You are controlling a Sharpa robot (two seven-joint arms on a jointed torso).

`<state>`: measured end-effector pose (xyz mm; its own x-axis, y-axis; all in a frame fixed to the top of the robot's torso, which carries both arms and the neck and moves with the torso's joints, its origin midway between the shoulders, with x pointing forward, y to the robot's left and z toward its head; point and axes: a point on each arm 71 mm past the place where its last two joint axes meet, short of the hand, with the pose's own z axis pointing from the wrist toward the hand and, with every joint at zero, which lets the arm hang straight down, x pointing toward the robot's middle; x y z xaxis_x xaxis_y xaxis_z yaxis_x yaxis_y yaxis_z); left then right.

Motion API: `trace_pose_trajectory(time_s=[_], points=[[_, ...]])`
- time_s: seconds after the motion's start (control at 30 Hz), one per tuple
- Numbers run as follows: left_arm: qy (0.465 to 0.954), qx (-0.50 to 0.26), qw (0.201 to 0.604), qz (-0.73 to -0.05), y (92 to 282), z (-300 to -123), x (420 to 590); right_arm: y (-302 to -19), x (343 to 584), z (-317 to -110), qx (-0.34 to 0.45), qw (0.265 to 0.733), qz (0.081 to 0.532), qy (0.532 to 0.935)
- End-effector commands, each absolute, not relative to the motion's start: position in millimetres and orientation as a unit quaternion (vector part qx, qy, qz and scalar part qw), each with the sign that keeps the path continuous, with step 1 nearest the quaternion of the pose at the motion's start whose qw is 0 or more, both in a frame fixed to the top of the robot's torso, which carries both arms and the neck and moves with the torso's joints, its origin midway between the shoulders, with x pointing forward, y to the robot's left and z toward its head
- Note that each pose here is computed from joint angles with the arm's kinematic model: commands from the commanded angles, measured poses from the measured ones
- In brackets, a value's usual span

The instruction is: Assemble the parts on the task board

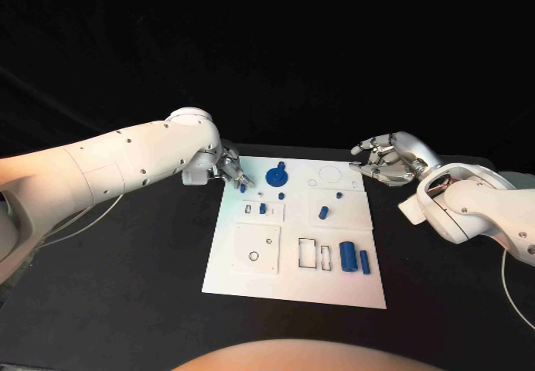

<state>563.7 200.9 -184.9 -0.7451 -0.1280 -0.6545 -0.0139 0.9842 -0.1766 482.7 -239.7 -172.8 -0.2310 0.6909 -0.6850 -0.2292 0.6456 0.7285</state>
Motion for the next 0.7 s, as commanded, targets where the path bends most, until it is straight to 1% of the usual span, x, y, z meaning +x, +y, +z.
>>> trace_pose_trajectory(time_s=[0.03, 0.33, 0.7], points=[[0.936, -0.019, 0.343, -0.073, 198.9, -185.9, 561.7, -238.5, 482.2, -172.9, 0.164, 0.596, 0.389, 0.683], [0.930, -0.030, 0.357, -0.080, 198.1, -184.4, 563.4, -238.2, 482.2, -173.0, 0.164, 0.596, 0.389, 0.683], [0.927, -0.041, 0.361, -0.090, 197.4, -183.7, 564.0, -238.3, 482.3, -173.1, 0.164, 0.596, 0.389, 0.683]])
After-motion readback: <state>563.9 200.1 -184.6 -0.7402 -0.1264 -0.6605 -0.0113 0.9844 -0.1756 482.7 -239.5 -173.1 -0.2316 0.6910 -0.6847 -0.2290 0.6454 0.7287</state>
